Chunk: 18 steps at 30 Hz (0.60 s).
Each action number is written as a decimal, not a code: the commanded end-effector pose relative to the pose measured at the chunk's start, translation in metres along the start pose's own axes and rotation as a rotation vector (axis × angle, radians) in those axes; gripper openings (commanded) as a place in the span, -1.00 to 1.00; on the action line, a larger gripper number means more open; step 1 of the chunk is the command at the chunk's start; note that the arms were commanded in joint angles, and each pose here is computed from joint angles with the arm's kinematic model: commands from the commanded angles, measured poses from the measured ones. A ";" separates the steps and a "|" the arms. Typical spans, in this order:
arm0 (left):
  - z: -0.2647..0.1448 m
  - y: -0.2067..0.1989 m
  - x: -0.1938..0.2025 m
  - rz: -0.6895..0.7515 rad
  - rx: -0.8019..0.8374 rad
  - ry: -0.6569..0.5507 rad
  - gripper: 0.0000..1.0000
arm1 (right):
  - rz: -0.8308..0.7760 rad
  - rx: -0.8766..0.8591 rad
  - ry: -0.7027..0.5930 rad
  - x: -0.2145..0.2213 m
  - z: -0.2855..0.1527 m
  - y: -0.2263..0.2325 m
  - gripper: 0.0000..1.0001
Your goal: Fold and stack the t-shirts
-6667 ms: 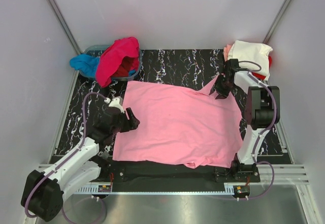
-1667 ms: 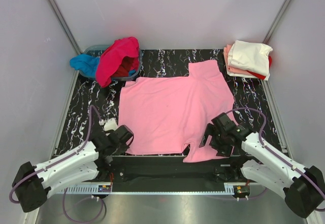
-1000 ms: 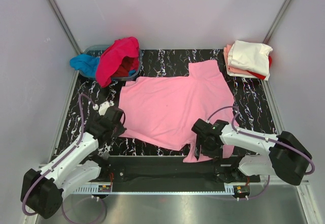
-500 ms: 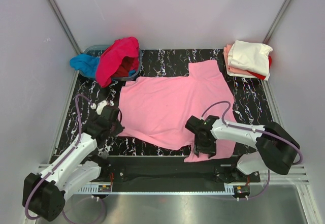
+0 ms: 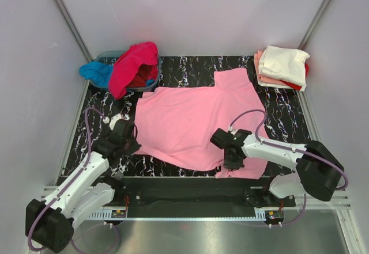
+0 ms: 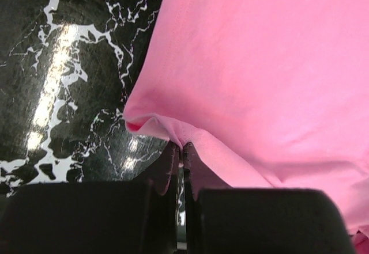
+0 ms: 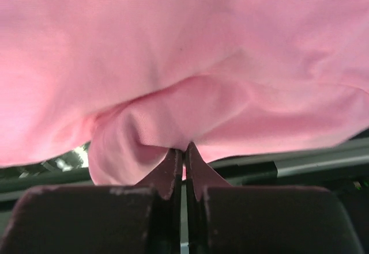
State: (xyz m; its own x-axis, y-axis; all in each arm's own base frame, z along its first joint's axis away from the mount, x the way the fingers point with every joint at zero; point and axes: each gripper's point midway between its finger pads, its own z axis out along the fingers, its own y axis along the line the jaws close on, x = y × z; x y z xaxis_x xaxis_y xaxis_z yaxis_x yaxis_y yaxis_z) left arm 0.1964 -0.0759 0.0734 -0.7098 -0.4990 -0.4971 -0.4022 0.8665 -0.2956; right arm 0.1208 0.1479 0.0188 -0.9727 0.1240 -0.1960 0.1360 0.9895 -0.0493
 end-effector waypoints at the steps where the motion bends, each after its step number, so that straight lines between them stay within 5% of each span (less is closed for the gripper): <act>1: -0.025 -0.021 -0.021 0.016 0.085 -0.037 -1.00 | 0.024 -0.034 -0.072 -0.021 -0.042 0.002 -1.00; 6: -0.036 -0.032 -0.038 0.040 0.101 -0.045 -1.00 | 0.007 -0.136 -0.108 -0.063 -0.080 0.021 -1.00; 11: -0.026 -0.044 -0.045 0.064 0.108 0.007 -1.00 | 0.047 -0.205 -0.083 -0.152 -0.055 0.031 -0.92; 12: -0.022 -0.045 -0.044 0.062 0.116 0.024 -1.00 | 0.018 -0.206 -0.132 -0.181 -0.066 0.035 -0.57; 13: -0.017 -0.046 -0.044 0.062 0.112 0.035 -1.00 | 0.011 -0.135 -0.091 -0.188 -0.049 0.031 0.08; 18: -0.008 -0.045 -0.036 0.075 0.107 0.085 -1.00 | 0.069 -0.117 -0.160 -0.204 -0.072 0.024 0.36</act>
State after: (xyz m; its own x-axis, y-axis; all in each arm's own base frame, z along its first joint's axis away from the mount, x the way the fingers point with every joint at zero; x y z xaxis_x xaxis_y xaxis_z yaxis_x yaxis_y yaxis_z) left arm 0.2261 -0.0868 0.1004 -0.7809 -0.4480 -0.4353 -0.3465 0.8905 -0.2950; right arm 0.3244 0.1606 0.0999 -0.9252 0.2191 -0.3098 0.2016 0.9755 0.0877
